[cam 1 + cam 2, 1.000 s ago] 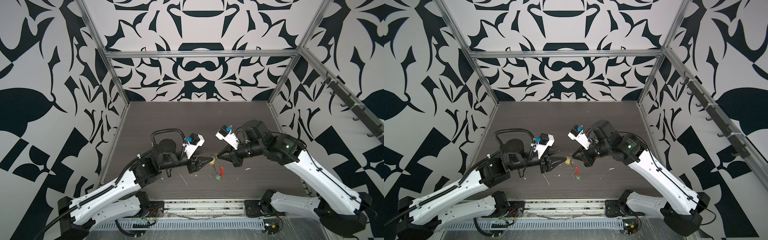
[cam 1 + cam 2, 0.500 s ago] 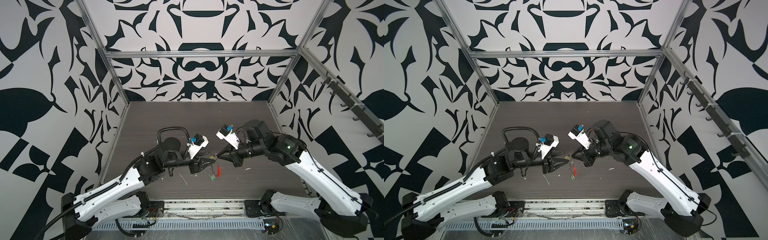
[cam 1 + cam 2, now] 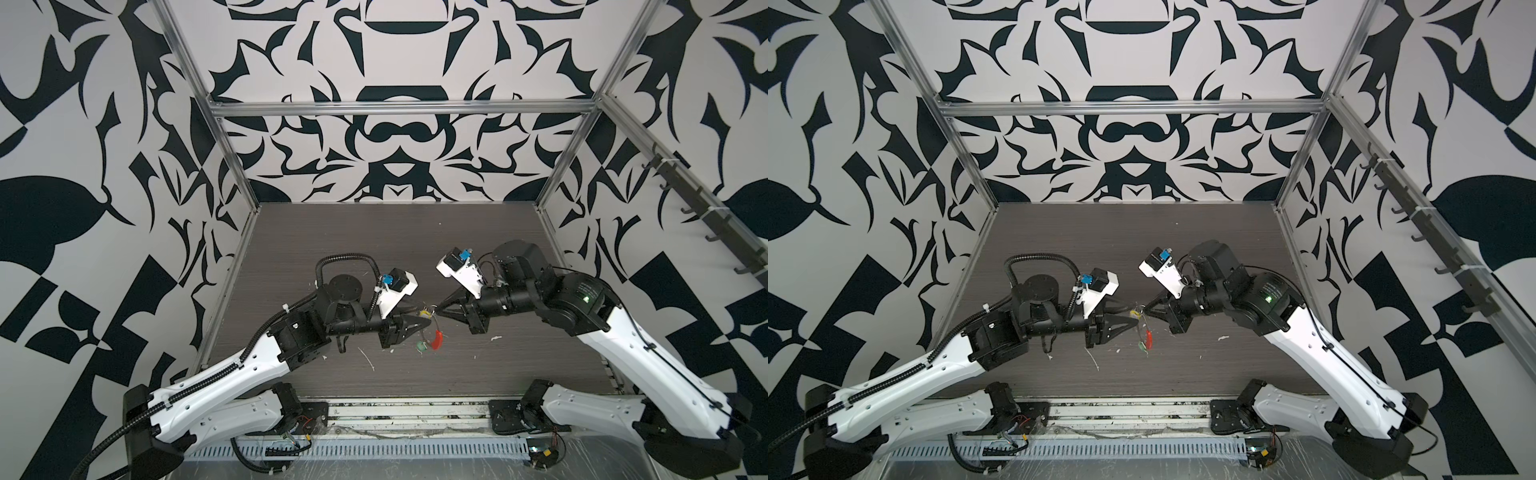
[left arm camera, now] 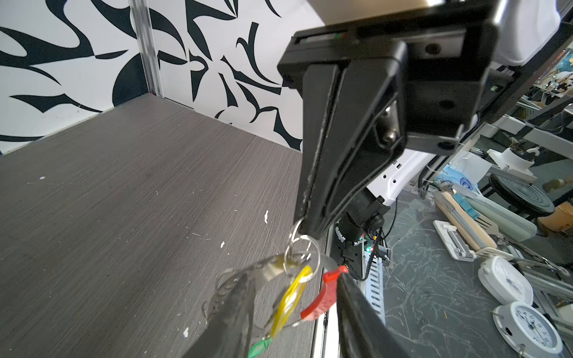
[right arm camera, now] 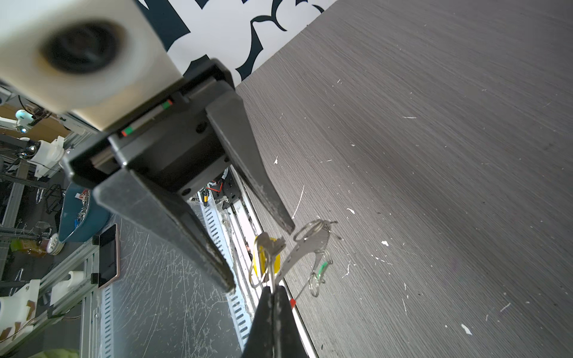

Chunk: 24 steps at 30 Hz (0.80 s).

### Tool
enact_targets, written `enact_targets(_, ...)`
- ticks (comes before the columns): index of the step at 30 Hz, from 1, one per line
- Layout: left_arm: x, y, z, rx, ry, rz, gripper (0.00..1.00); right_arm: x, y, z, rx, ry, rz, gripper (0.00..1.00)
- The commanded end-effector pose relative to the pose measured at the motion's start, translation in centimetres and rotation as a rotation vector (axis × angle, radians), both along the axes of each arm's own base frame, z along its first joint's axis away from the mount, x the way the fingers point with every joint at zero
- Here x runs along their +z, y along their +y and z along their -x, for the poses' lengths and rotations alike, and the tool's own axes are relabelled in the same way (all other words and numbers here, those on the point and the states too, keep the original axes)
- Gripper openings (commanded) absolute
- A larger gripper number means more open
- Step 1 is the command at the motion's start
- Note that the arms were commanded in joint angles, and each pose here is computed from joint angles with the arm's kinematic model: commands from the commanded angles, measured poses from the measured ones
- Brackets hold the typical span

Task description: Remove the keys from the keyring

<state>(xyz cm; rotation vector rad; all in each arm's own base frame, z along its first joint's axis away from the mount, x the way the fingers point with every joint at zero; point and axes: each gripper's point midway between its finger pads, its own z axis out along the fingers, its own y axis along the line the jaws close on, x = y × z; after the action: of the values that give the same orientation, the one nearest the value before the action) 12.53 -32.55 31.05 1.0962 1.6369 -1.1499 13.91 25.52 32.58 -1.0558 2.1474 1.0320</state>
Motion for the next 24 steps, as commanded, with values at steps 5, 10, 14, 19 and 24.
enact_targets(5, -0.6, -0.2, -0.3, 0.007, 0.015, -0.008, 0.30, 2.1, 0.2, -0.1, -0.003, -0.051, -0.073, 0.00)
enact_targets(10, -0.5, -0.2, -0.5, 0.019, 0.010, -0.006, 0.12, 2.2, 0.1, -0.1, -0.015, -0.058, -0.082, 0.00)
enact_targets(14, -0.4, 0.1, -0.7, 0.036, 0.008, -0.005, 0.00, 2.3, 0.0, -0.4, -0.042, -0.072, -0.095, 0.00)
enact_targets(19, -0.6, 0.6, -1.1, 0.078, 0.009, -0.014, 0.00, 2.9, -0.2, -0.7, -0.077, -0.092, -0.136, 0.00)
enact_targets(24, -1.1, 1.1, -1.3, 0.105, 0.019, -0.024, 0.00, 3.3, -0.1, -0.8, -0.090, -0.101, -0.187, 0.00)
